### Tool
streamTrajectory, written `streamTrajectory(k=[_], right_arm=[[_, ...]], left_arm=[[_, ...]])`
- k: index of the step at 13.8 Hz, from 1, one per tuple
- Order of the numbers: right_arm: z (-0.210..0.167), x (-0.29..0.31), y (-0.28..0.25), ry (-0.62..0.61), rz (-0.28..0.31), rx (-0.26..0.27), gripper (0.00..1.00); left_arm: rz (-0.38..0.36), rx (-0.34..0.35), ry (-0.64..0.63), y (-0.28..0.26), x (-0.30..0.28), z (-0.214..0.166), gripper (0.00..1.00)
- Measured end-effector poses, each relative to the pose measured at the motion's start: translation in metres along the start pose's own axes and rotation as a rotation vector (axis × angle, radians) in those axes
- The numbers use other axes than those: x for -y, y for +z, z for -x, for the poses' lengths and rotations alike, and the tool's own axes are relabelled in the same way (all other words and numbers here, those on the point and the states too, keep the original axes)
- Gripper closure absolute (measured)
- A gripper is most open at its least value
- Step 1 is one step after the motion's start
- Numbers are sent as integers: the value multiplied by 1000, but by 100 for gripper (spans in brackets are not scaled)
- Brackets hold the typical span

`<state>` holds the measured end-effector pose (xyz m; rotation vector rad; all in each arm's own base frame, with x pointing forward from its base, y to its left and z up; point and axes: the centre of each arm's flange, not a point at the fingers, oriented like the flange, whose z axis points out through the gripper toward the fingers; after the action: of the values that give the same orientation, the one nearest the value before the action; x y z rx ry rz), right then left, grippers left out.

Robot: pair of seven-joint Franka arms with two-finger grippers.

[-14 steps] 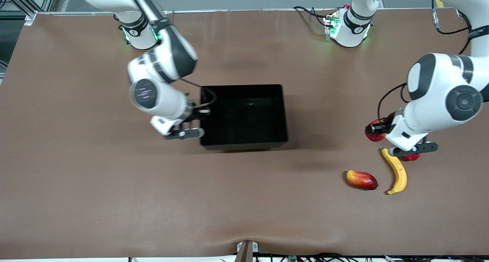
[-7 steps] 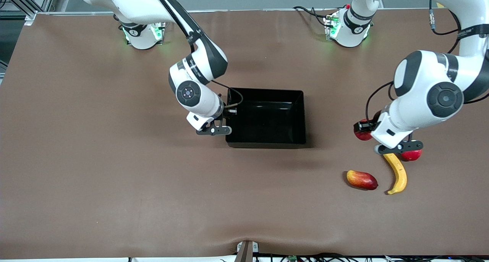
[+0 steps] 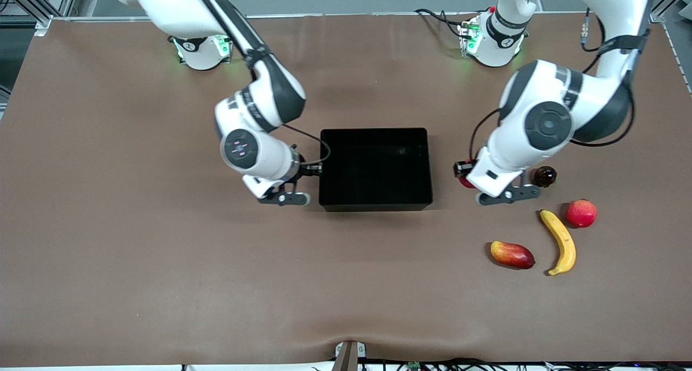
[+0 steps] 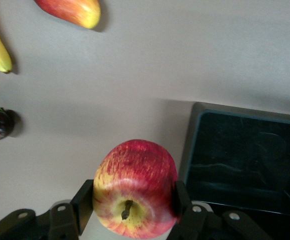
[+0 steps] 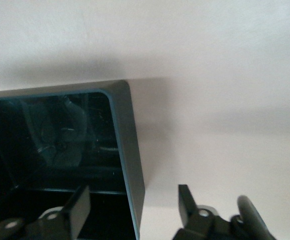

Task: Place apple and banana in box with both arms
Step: 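Lower the apple into the box while the right gripper withdraws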

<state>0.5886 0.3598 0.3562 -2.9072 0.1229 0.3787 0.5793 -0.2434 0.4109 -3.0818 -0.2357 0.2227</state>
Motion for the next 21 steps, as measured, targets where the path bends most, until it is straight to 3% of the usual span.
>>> streamTrajectory(k=[2,7,10,12,16,18,19,21], right_arm=[[-17,-32,-55,26,16,-5,0],[-44,-129,-149,90,36,36,0],[-45,-190,-196,96,100,0,0],[-28,-225,-235,107,133,-23,0],[7,-295,-297,159,115,-70,0],[27,-319,-319,171,149,-111,0],[40,-323,-331,173,174,-133,0],[73,-319,-348,158,193,-165,0]], left_arm=[[6,-12,-45,6,-35,17,32],[4,0,-118,72,-147,82,32],[-2,17,-114,120,-161,97,32],[-18,36,-117,153,-154,100,32],[-83,94,-109,198,-142,116,32],[-98,109,-110,210,-138,119,32],[-95,109,-112,213,-138,117,27],[-70,90,-126,201,-141,110,7]])
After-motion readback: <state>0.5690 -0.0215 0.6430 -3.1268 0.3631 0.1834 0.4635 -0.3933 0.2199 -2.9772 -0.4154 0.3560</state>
